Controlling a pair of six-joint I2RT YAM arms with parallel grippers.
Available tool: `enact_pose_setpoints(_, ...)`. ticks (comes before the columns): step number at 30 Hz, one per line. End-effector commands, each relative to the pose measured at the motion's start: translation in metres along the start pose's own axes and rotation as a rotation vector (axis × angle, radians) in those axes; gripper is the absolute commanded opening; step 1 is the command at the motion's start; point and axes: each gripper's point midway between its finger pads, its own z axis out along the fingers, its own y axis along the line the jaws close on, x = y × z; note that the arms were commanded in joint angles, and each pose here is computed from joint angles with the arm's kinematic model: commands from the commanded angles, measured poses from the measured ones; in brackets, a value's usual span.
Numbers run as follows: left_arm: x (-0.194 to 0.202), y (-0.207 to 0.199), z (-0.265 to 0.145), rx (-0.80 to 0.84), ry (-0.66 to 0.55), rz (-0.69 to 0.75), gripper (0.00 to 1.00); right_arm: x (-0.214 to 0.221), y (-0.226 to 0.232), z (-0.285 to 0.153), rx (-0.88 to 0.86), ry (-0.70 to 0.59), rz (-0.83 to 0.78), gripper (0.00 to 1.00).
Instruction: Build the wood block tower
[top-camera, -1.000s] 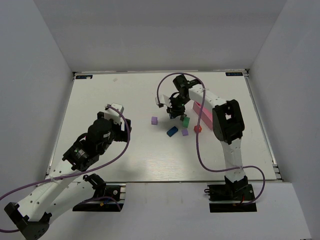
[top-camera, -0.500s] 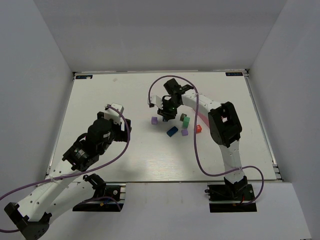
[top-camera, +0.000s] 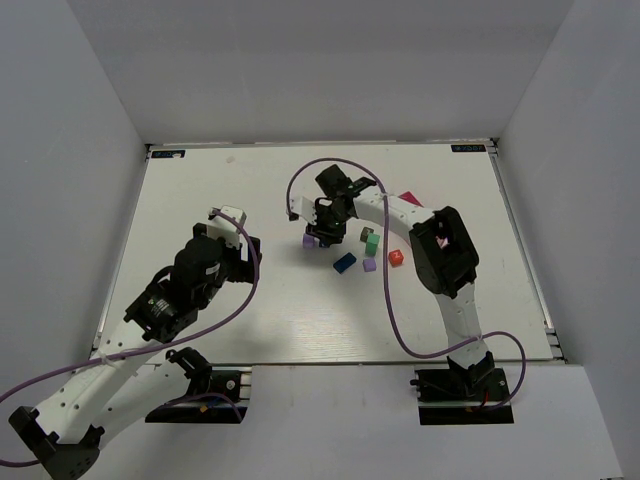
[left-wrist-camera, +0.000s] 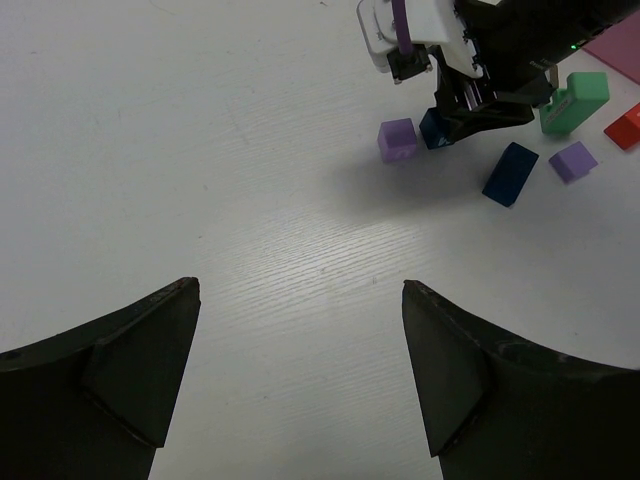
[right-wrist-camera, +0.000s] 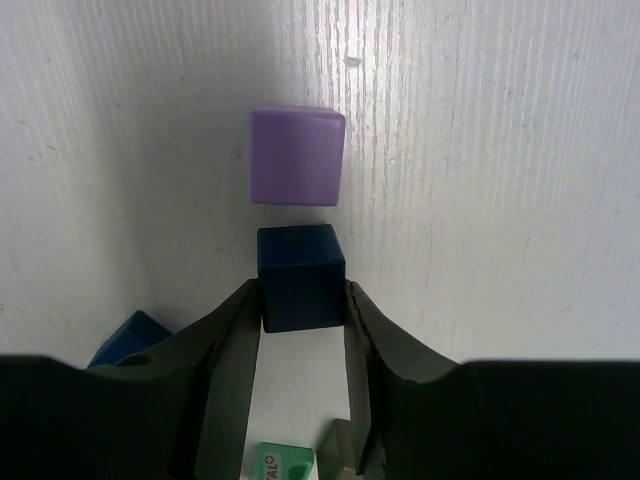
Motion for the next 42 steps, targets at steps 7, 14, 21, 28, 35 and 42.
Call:
enact_pose_setpoints(7, -0.004, 0.0, -0.003, 0.009, -0.024, -0.014, 0.92, -0.008, -0.005, -0.001, 0.039, -0.006, -0.012, 0.22)
enact_pose_setpoints(14, -0.004, 0.0, -0.003, 0.009, -0.024, -0.014, 0.92, -0.009, -0.003, 0.002, 0.03, 0.001, -0.022, 0.25)
enact_pose_setpoints(21, -0.004, 0.0, -0.003, 0.009, -0.024, -0.014, 0.92, -0.011, 0.003, 0.004, 0.011, 0.001, -0.035, 0.26)
enact_pose_setpoints(28, -0.004, 0.0, -0.003, 0.009, -0.024, -0.014, 0.92, -0.008, 0.004, 0.009, 0.003, 0.011, -0.036, 0.3)
enact_pose_setpoints(35, -0.004, 0.0, -0.003, 0.009, -0.024, -0.014, 0.92, -0.006, 0.005, 0.011, 0.002, 0.021, -0.039, 0.36)
enact_pose_setpoints(42, -0.004, 0.0, -0.003, 0.009, -0.024, -0.014, 0.92, -0.005, 0.006, 0.011, -0.003, 0.024, -0.042, 0.56)
